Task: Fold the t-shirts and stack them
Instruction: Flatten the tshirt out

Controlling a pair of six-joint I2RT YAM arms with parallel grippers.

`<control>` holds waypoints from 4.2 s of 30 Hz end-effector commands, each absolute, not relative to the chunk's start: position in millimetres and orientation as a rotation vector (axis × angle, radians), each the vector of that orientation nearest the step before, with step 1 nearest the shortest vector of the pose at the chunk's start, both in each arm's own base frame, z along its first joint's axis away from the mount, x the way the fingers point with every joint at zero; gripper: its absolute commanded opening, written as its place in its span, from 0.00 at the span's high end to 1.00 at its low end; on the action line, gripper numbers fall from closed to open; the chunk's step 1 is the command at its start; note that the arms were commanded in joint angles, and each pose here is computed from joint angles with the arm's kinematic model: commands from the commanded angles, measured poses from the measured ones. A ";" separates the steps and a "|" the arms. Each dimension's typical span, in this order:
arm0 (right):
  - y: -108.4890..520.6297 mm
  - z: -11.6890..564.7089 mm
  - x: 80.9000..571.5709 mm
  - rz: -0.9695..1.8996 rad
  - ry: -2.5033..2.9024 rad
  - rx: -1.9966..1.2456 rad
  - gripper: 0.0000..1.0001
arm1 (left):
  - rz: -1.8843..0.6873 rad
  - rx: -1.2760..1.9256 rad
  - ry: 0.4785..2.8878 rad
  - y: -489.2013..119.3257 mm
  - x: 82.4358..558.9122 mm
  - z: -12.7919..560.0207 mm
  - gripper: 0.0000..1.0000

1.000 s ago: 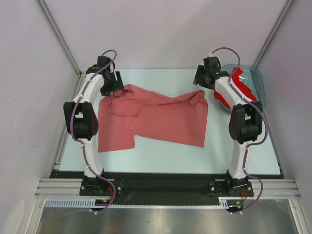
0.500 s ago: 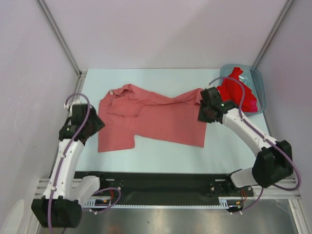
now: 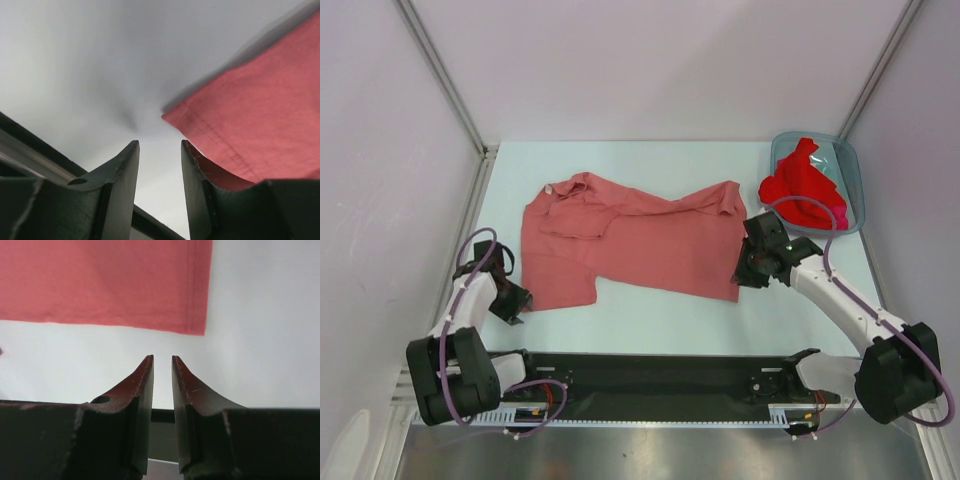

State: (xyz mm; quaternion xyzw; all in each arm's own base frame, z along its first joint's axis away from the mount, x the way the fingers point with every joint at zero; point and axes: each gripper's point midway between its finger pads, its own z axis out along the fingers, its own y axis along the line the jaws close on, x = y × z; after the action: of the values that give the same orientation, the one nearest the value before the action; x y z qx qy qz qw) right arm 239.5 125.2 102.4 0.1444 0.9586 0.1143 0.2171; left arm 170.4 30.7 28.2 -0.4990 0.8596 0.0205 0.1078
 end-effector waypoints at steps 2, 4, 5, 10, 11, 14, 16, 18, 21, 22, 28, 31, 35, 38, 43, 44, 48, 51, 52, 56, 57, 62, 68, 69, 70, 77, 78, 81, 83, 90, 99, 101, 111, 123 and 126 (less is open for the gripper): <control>128.6 108.0 229.8 0.387 2.615 0.435 0.75 | 0.042 -1.422 2.463 42.7 197.9 36.4 0.55; 125.0 105.9 225.9 0.370 2.624 0.432 0.75 | 0.050 -1.421 2.453 44.7 199.2 35.9 0.53; 124.0 105.5 224.7 0.362 2.626 0.428 0.75 | 0.056 -1.423 2.457 45.2 199.0 34.0 0.50; 120.6 103.1 222.9 0.347 2.626 0.425 0.75 | 0.066 -1.418 2.471 50.3 208.0 29.8 0.50; 120.4 103.3 222.6 0.346 2.627 0.423 0.75 | 0.061 -1.423 2.475 49.9 208.6 28.2 0.51; 120.3 102.5 221.3 0.343 2.636 0.416 0.75 | 0.119 -1.450 2.500 52.7 200.5 22.4 0.51; 118.7 101.7 220.5 0.333 2.637 0.417 0.75 | 0.128 -1.451 2.502 53.1 196.4 16.8 0.51; 117.9 100.6 218.9 0.331 2.642 0.421 0.75 | 0.117 -1.455 2.497 53.5 196.6 12.6 0.53; 118.0 98.1 217.5 0.334 2.652 0.426 0.75 | 0.103 -1.462 2.517 51.9 198.5 2.8 0.56; 118.1 96.6 217.0 0.333 2.657 0.428 0.75 | 0.108 -1.463 2.536 52.0 198.1 -1.7 0.57; 118.3 93.3 215.5 0.331 2.667 0.448 0.72 | 0.130 -1.418 2.545 58.8 204.6 -8.9 0.70; 119.4 89.0 213.2 0.340 2.678 0.463 0.72 | 0.105 -1.394 2.563 57.4 208.7 -10.1 0.79; 118.8 71.3 205.1 0.328 2.714 0.554 0.69 | 0.056 -1.372 2.567 52.9 213.5 -4.4 1.00; 120.6 54.1 199.2 0.340 2.730 0.702 0.66 | 0.019 -1.361 2.557 47.3 211.9 3.8 1.00; 117.0 43.0 208.2 0.375 2.659 0.926 0.64 | -0.068 -1.362 2.530 35.6 207.9 13.8 1.00; 112.7 42.9 211.0 0.378 2.635 0.968 0.61 | -0.072 -1.359 2.520 35.4 208.9 15.5 1.00; 97.8 35.6 222.1 0.370 2.505 1.151 0.58 | -0.172 -1.345 2.492 25.2 214.7 23.8 1.00; 99.4 31.5 228.4 0.410 2.460 1.196 0.55 | -0.181 -1.335 2.482 24.7 215.6 26.5 1.00; 99.7 30.1 227.7 0.413 2.451 1.234 0.54 | -0.193 -1.333 2.487 22.8 214.7 26.1 1.00; 100.0 22.7 225.5 0.422 2.441 1.263 0.51 | -0.232 -1.326 2.478 17.8 214.4 27.2 1.00; 100.0 21.2 225.3 0.425 2.437 1.268 0.51 | -0.234 -1.325 2.478 17.5 214.2 27.4 1.00; 100.9 13.1 224.3 0.436 2.426 1.304 0.52 | -0.246 -1.318 2.474 16.7 216.1 29.7 1.00; 102.5 5.5 217.3 0.438 2.429 1.378 0.57 | -0.255 -1.310 2.464 16.0 216.5 34.3 1.00; 102.1 4.3 214.3 0.433 2.428 1.402 0.58 | -0.257 -1.309 2.464 15.6 216.0 34.7 1.00; 101.4 3.1 211.4 0.426 2.430 1.415 0.58 | -0.258 -1.308 2.461 15.7 216.4 35.7 1.00; 92.6 -1.7 198.2 0.371 2.408 1.496 0.59 | -0.261 -1.311 2.460 15.1 215.8 35.5 1.00; 93.4 -4.5 196.4 0.370 2.418 1.511 0.59 | -0.259 -1.313 2.459 15.4 215.8 35.4 1.00; 96.2 -8.3 194.9 0.383 2.423 1.533 0.60 | -0.260 -1.313 2.462 14.9 215.0 34.9 1.00; 94.4 -12.0 196.5 0.388 2.407 1.539 0.61 | -0.255 -1.314 2.458 15.8 215.5 35.5 1.00; 89.5 -18.9 194.3 0.345 2.409 1.572 0.75 | -0.260 -1.308 2.463 15.2 215.7 36.4 1.00; 89.0 29.0 249.7 0.343 2.446 1.171 1.00 | -0.332 -1.097 2.361 10.8 254.3 94.4 1.00; 87.5 63.4 280.9 0.335 2.404 0.982 1.00 | -0.323 -1.001 2.358 -2.4 262.6 118.1 1.00; 83.4 197.5 365.6 0.318 2.209 0.519 1.00 | -0.422 -0.710 1.910 -32.5 301.8 337.5 1.00; 94.2 470.2 450.4 0.460 1.527 0.210 1.00 | -0.414 -0.146 1.080 -39.6 321.6 696.8 1.00; 94.1 495.0 450.5 0.475 1.506 0.207 1.00 | -0.501 -0.135 1.001 -40.4 308.4 720.2 1.00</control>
State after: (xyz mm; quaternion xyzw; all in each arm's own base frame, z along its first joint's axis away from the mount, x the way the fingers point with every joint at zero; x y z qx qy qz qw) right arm 452.6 101.0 432.8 0.1150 0.7269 0.2113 0.6432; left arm 341.3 -36.6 674.8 -0.1004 0.5403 -0.2092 0.8088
